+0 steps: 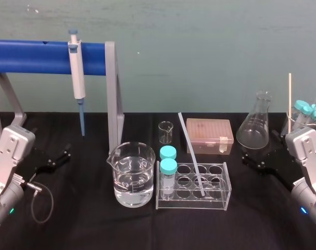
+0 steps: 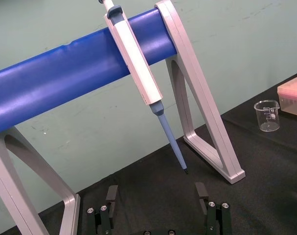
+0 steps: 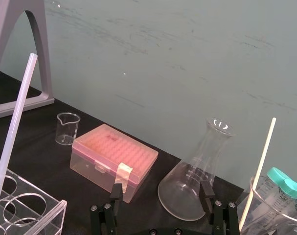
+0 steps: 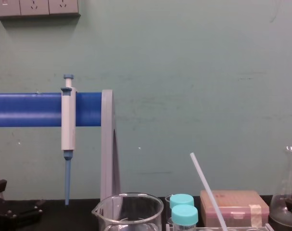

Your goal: Pick up the stirring rod with one hand, then place it down.

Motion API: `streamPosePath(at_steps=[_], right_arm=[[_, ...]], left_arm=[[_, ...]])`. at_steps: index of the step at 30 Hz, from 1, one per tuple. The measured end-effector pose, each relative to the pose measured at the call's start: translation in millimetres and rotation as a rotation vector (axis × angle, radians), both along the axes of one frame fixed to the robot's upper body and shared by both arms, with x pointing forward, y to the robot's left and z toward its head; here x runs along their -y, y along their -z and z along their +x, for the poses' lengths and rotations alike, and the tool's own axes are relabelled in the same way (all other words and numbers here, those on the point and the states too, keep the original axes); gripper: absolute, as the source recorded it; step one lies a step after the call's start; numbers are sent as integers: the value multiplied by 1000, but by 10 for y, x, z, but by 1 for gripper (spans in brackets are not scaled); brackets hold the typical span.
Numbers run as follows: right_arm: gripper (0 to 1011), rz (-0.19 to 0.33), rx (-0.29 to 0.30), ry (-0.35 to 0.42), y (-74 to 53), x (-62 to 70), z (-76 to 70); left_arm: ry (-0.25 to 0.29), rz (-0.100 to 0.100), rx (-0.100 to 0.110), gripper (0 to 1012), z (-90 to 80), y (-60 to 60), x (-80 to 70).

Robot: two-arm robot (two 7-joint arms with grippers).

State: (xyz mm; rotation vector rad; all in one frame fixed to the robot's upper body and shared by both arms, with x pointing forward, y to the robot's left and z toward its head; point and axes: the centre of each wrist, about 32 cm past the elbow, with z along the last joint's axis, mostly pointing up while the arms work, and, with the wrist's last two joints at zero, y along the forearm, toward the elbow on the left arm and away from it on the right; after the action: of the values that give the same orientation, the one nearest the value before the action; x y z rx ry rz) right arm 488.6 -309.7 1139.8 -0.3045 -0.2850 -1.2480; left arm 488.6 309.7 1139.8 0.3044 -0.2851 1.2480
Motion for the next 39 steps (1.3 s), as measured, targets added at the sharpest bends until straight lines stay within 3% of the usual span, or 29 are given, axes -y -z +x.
streamPosePath(at_steps=[24, 28, 32, 39], right_arm=[[1003, 14, -4, -10, -36, 6, 17], [1003, 77, -21, -44, -138, -32, 55], [1003, 173, -38, -101, -294, -112, 114], [1003, 328, -65, -259, -559, -336, 243]], left_arm=[[0, 0, 0, 1000, 0, 0, 0], [0, 0, 0, 1000, 0, 0, 0], [0, 0, 0, 1000, 0, 0, 0], [0, 0, 0, 1000, 0, 0, 0]])
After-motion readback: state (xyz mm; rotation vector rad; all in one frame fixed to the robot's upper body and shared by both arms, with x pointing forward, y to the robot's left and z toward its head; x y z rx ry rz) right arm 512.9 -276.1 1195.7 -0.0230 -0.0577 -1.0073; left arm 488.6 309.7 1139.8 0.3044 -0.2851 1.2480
